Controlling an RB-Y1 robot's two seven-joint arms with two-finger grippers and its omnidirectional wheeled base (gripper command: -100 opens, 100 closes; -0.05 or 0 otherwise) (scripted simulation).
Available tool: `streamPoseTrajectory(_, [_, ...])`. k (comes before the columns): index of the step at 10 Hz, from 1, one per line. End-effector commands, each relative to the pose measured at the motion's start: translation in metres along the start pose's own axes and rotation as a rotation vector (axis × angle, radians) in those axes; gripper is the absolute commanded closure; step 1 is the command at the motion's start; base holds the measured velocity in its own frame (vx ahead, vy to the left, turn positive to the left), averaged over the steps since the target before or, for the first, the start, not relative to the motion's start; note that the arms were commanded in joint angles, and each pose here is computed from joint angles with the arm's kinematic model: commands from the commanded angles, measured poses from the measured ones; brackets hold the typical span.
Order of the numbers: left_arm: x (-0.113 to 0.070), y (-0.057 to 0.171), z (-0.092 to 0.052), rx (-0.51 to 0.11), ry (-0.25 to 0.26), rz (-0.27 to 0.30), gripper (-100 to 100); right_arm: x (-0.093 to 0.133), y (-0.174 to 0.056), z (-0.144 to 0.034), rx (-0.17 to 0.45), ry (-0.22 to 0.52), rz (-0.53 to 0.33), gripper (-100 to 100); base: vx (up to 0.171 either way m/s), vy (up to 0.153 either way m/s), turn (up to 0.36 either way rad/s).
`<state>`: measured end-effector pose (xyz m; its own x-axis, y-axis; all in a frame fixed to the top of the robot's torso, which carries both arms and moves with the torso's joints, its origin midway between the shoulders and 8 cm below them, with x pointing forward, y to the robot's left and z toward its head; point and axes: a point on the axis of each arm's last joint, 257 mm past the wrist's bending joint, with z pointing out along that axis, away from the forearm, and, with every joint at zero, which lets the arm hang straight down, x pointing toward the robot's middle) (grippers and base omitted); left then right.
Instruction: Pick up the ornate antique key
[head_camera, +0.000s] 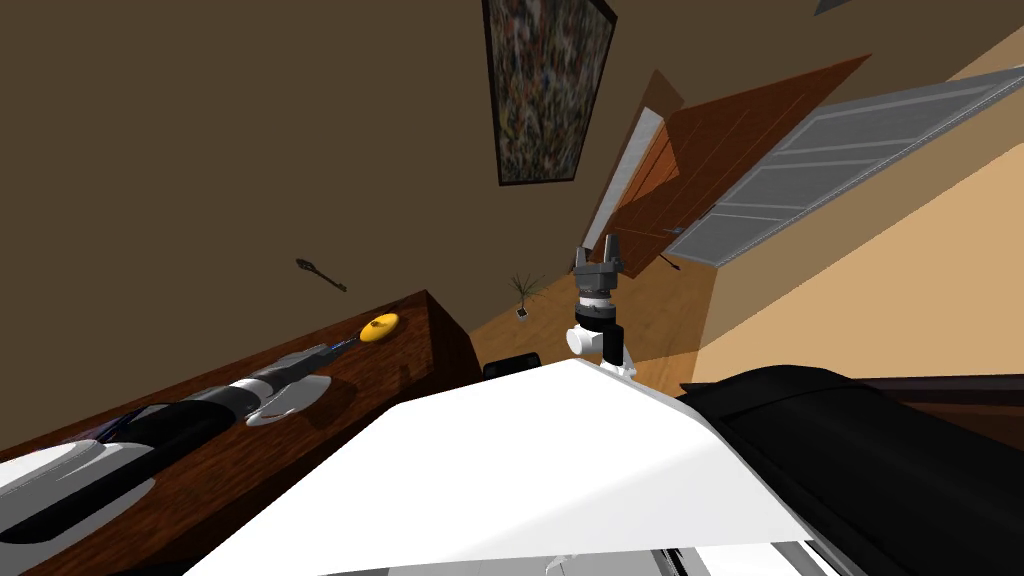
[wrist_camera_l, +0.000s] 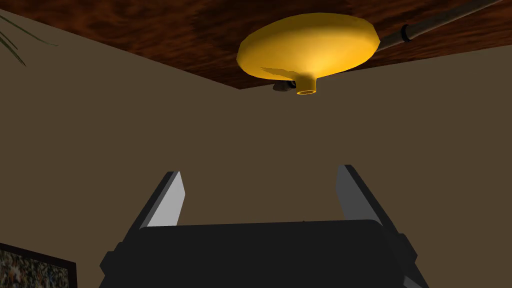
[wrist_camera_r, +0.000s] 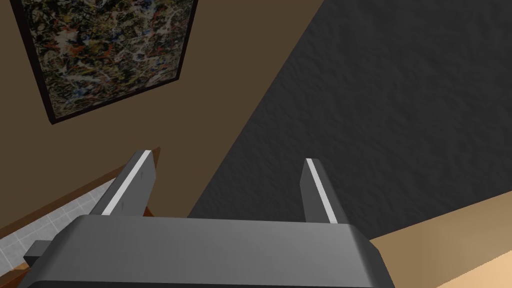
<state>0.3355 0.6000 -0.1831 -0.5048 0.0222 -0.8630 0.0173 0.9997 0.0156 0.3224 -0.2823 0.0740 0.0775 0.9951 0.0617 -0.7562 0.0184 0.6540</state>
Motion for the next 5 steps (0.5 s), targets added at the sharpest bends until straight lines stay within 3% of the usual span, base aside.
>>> streamPoseTrajectory(1, [-0.009,0.009,-0.003,-0.008,0.004,-0.003,-100,0.000,0.000,0.000,0.000,0.000,0.000,0,-0.033,0.017,-0.102])
streamPoseTrajectory(5, [-0.039,0.031,-0.008,-0.032,0.012,-0.008,-100,0.000,0.000,0.000,0.000,0.000,0.000,0,-0.034,0.023,-0.110])
